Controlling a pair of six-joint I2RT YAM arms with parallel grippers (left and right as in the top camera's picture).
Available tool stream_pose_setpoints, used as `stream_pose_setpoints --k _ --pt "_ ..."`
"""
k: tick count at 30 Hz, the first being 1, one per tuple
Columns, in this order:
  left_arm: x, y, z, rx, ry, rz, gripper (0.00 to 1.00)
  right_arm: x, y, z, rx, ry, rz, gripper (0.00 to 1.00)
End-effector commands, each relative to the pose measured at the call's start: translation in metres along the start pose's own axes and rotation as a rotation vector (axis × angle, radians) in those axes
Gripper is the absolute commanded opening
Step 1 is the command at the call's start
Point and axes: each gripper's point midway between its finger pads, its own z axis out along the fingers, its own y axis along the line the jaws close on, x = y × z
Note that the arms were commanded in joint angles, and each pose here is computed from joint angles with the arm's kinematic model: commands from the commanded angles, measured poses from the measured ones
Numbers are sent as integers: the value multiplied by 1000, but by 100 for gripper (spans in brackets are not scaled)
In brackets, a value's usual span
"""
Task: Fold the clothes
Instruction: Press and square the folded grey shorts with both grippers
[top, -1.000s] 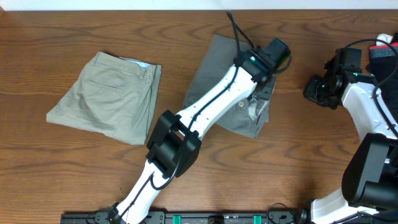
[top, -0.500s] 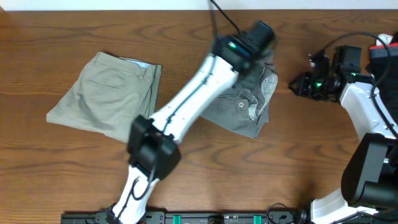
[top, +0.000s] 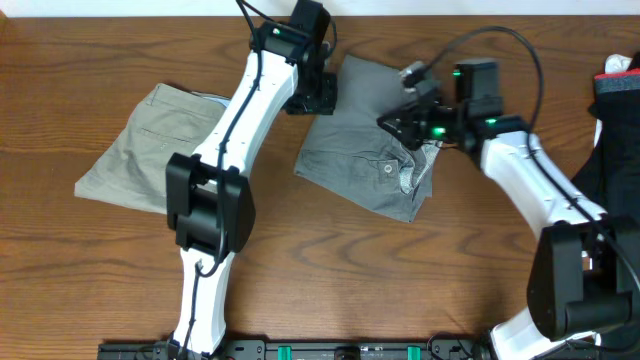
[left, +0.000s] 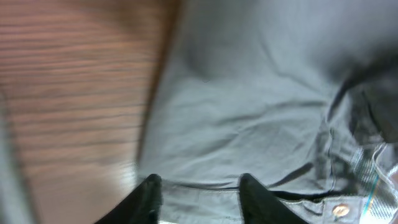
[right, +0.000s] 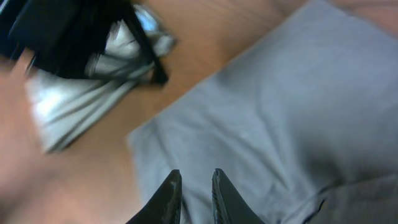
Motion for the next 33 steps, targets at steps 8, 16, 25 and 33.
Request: stream_pose_setpoints --k 8,16,25,33 --pt "22 -14 36 106 115 119 32 80 -132 11 782 117 398 13" --pt "41 -7 55 95 174 118 32 138 -172 -32 794 277 610 10" --pt "54 -32 78 198 182 149 47 136 -140 -14 481 332 519 14" --pt "34 -39 81 218 95 199 56 149 -143 -22 543 391 522 15"
